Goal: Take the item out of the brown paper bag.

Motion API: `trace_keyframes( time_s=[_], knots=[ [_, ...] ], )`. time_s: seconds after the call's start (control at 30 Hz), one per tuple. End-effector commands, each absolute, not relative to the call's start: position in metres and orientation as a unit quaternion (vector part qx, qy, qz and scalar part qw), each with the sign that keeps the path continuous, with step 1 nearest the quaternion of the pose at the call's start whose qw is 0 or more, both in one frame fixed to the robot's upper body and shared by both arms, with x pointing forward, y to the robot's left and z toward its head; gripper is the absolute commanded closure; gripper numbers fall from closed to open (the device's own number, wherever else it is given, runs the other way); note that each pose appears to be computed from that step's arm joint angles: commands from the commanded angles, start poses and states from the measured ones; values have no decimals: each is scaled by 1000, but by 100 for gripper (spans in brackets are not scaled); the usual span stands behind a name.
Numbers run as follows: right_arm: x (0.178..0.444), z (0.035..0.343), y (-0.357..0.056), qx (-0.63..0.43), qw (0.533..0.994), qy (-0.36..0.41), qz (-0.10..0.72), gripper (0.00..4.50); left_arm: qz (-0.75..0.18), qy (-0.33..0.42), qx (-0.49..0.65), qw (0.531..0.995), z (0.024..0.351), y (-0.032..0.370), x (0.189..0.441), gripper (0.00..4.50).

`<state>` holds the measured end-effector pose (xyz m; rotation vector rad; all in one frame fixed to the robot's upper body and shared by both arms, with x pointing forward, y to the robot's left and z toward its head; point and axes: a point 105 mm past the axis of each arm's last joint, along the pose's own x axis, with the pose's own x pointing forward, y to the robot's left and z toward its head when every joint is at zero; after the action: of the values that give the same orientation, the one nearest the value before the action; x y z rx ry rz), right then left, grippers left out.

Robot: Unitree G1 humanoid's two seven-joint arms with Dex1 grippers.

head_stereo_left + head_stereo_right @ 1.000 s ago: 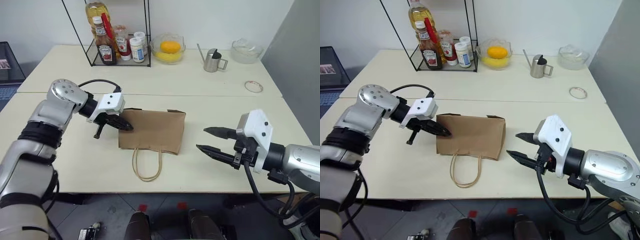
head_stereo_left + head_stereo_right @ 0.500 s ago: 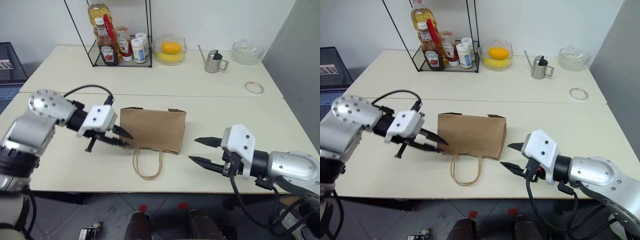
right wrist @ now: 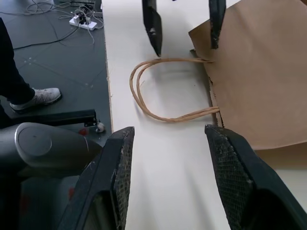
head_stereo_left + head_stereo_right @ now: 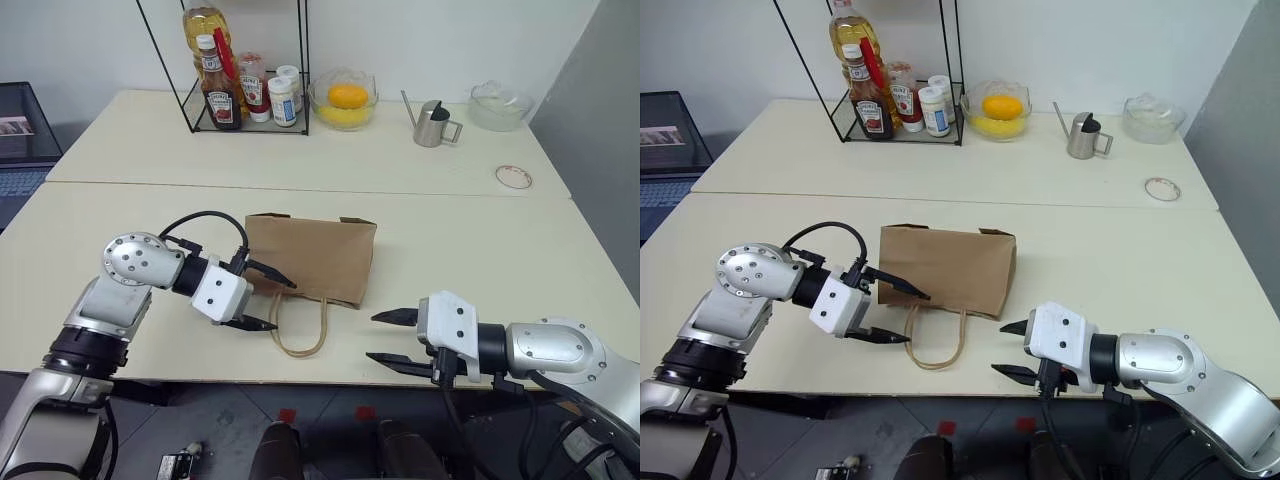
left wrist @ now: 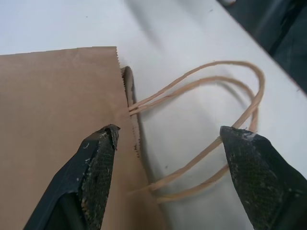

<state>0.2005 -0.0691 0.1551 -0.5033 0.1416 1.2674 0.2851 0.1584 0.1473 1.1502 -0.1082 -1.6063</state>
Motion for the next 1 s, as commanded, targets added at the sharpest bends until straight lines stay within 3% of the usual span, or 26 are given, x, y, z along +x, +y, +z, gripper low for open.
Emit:
trace_keyframes(
  time_s=[0.03,0.33,0.67,0.87,1.0],
  knots=[
    [196,160,-66,-237,771,48,589,204,-682,-63,514,517,144,159,285,90],
    [194,161,-69,-232,776,52,584,204,-688,-65,528,493,142,171,288,90],
    [193,159,-70,-236,775,56,583,204,-673,-118,522,510,149,151,297,90],
    [187,154,-75,-233,771,75,588,204,-697,-66,524,485,146,174,283,90],
    [189,155,-74,-236,771,71,588,204,-687,-94,527,492,147,165,289,90]
  ],
)
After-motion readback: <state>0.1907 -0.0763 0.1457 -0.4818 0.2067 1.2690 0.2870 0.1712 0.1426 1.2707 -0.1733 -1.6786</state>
